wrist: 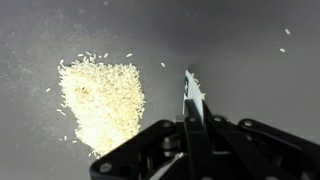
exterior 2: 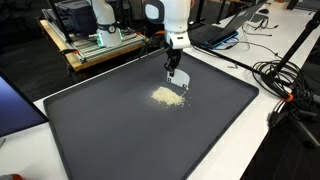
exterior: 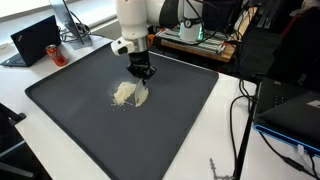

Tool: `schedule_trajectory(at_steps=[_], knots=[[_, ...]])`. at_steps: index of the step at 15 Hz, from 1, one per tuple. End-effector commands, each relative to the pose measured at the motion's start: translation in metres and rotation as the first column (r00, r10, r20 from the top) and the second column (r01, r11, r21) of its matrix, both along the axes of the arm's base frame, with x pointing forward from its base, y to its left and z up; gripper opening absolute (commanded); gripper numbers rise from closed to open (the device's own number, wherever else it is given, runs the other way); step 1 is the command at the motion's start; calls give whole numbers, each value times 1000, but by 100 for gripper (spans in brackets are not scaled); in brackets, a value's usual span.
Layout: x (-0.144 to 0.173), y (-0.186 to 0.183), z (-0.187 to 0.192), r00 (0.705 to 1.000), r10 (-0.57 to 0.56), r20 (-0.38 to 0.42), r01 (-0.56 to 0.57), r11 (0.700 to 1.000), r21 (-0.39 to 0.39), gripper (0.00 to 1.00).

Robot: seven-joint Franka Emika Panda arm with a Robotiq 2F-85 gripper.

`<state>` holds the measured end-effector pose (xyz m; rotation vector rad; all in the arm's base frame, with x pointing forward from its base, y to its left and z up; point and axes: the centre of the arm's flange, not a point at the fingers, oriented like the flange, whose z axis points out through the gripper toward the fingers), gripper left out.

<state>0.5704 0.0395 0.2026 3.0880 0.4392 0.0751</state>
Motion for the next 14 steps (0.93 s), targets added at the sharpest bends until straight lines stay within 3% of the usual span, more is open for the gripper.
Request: schedule_trajectory(at_steps=[1,6,11,14], knots=[[2,-2,21,1000,-18,10,18,1000,14,1],[12,-11,71,995,-44,90,44,999,3,1],[-3,-5,118,996,-30,80,32,999,-21,1],[-9,14,124,995,15,94,-10,998,-57,1]])
